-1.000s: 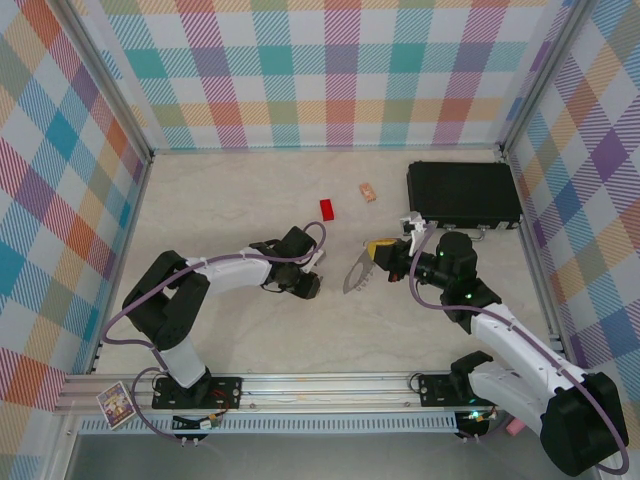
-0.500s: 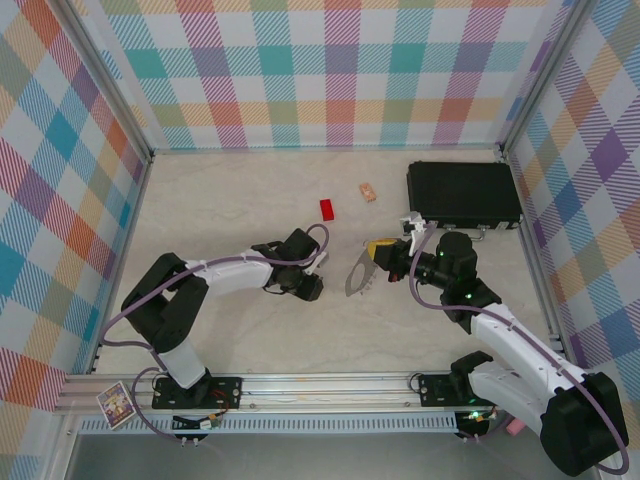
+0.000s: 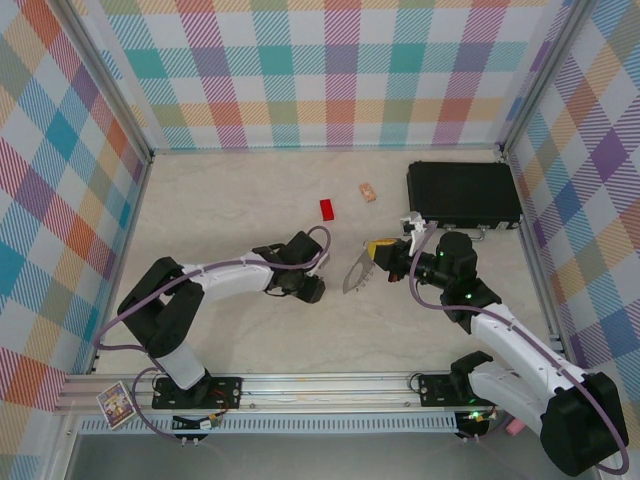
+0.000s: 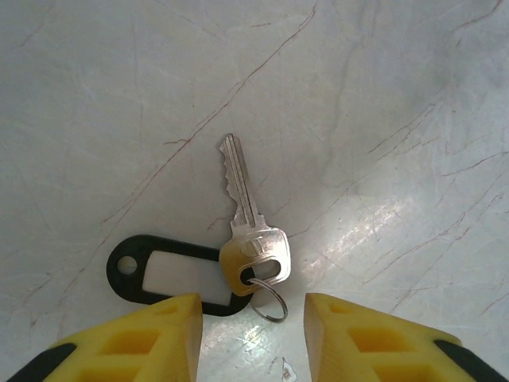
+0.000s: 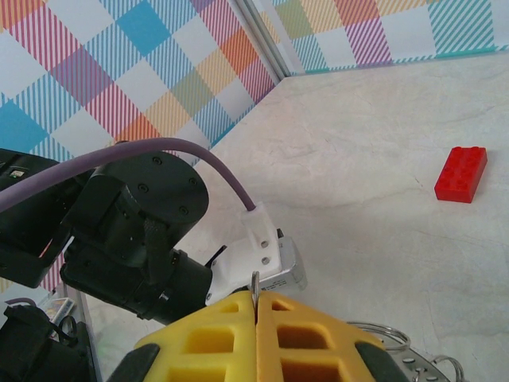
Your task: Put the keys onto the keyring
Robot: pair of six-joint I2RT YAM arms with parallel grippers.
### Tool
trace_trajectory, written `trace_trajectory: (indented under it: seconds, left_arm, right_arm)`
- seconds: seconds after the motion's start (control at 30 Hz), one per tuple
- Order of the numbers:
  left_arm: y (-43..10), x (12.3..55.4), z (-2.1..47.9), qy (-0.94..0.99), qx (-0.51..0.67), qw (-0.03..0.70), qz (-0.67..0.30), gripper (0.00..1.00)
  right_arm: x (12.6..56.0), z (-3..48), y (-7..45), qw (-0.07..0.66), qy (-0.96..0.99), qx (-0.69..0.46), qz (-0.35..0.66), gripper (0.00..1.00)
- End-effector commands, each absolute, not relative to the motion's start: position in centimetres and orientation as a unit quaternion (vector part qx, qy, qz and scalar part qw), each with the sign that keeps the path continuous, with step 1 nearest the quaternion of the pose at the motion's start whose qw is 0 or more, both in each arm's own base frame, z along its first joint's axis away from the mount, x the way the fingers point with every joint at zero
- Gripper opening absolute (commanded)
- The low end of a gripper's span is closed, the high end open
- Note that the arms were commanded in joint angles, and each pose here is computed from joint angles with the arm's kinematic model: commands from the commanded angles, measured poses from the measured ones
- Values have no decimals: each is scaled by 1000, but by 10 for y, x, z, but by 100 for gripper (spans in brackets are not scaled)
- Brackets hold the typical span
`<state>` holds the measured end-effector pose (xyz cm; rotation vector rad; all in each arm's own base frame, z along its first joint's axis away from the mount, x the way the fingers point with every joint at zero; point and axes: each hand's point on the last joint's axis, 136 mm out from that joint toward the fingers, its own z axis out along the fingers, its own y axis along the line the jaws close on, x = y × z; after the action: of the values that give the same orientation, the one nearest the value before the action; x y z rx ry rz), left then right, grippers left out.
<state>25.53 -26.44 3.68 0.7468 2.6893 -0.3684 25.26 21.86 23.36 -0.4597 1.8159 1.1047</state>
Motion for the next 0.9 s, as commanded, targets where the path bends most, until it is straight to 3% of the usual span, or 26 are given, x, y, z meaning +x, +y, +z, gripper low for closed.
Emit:
trace_trajectory:
  seconds: [0.0,0.23,0.87]
  left_arm:
    - [-260,251,45,944,254,182,-108,40]
    - [-265,248,43,942,254,205,-82,42]
    - [-269,252,27,943,260,207,-15,35]
  right_arm:
    - [252,246,222,483,718,-198,459,0]
    - [251,246,222,483,718,-199,460,0]
    - [252,246,222,482,718,-199,461,0]
